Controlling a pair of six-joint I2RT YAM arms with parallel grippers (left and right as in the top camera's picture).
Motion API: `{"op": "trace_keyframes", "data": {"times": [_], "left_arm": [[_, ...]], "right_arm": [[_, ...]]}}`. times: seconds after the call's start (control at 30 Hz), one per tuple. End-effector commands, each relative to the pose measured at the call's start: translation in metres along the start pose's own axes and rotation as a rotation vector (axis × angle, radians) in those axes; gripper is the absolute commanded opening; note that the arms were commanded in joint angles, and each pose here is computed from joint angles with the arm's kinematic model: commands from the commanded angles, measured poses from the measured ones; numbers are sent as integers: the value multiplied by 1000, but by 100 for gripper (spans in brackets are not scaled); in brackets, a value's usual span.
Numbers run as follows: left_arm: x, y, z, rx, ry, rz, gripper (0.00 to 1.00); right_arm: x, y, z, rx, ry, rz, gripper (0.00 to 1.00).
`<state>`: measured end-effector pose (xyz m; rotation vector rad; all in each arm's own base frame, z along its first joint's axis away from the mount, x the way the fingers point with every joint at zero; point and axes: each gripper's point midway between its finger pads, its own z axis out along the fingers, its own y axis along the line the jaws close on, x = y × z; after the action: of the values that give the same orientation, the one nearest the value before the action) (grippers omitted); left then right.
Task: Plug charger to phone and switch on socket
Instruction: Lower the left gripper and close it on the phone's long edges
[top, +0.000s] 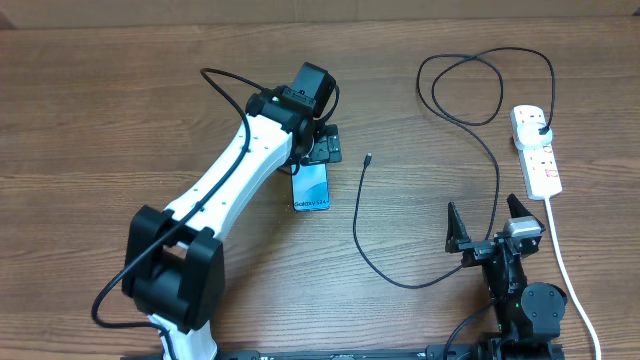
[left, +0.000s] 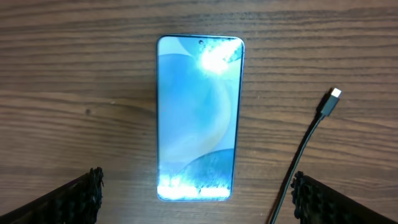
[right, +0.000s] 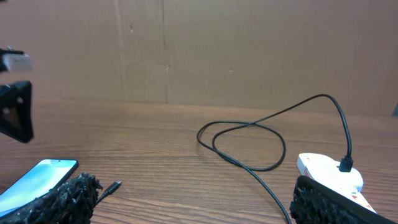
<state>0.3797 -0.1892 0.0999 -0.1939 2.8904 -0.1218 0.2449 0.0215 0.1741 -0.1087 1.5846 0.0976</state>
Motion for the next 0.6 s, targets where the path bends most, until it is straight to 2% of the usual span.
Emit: {"op": "trace_keyframes", "data": {"times": [0.0, 0.57], "left_arm": [[14, -12, 28, 43, 88, 15, 100], [32, 5, 94, -74, 187, 71, 100]], "right_arm": [[2, -2, 0, 10, -2, 2, 100], [2, -2, 0, 9, -1, 2, 100]]}}
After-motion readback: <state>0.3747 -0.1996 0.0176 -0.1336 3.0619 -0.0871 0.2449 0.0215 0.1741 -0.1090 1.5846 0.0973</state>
